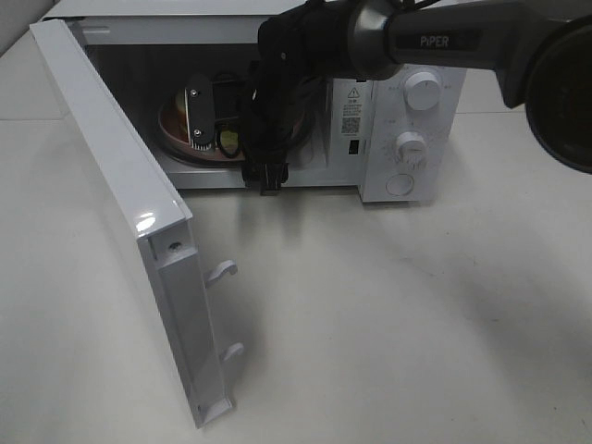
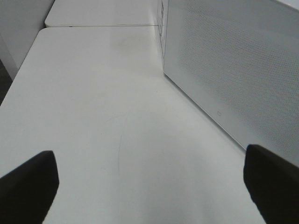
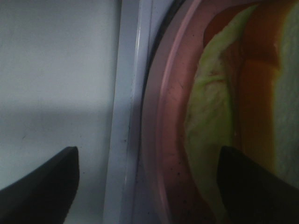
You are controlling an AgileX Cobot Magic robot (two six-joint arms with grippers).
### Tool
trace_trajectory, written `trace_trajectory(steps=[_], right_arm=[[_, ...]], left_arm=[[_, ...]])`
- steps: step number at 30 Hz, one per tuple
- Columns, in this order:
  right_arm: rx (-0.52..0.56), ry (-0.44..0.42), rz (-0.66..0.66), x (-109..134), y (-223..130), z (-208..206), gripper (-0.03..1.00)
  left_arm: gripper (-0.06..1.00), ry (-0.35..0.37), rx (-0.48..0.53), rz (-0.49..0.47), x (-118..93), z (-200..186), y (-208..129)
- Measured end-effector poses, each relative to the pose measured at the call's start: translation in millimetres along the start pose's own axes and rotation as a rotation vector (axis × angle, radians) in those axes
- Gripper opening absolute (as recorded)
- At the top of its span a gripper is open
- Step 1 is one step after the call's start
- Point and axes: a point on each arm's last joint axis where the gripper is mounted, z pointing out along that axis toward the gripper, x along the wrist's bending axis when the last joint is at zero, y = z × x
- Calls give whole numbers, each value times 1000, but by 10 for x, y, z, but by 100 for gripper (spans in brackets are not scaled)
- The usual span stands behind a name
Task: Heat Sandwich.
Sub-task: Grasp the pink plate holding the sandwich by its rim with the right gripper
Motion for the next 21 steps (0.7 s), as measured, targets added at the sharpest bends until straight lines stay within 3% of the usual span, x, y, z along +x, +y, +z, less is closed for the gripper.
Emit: trace_trajectory(steps=[13,15,16,18,19,20,21], right_arm=[[8,21,-4,53,11,165,75],[5,21,-8,68,45,162,64],[5,21,-8,68,45,162,64],[5,20,-4,64,41,161,51],[2,14,1,49,47,153,32],[2,12,1,45,48,149,21],[2,12,1,45,48,149,21]], left_arm=[[99,0,0,0,0,0,0],[99,0,0,0,0,0,0],[99,0,0,0,0,0,0],[99,0,0,0,0,0,0],[99,0,0,0,0,0,0],[99,0,0,0,0,0,0],[99,0,0,0,0,0,0]])
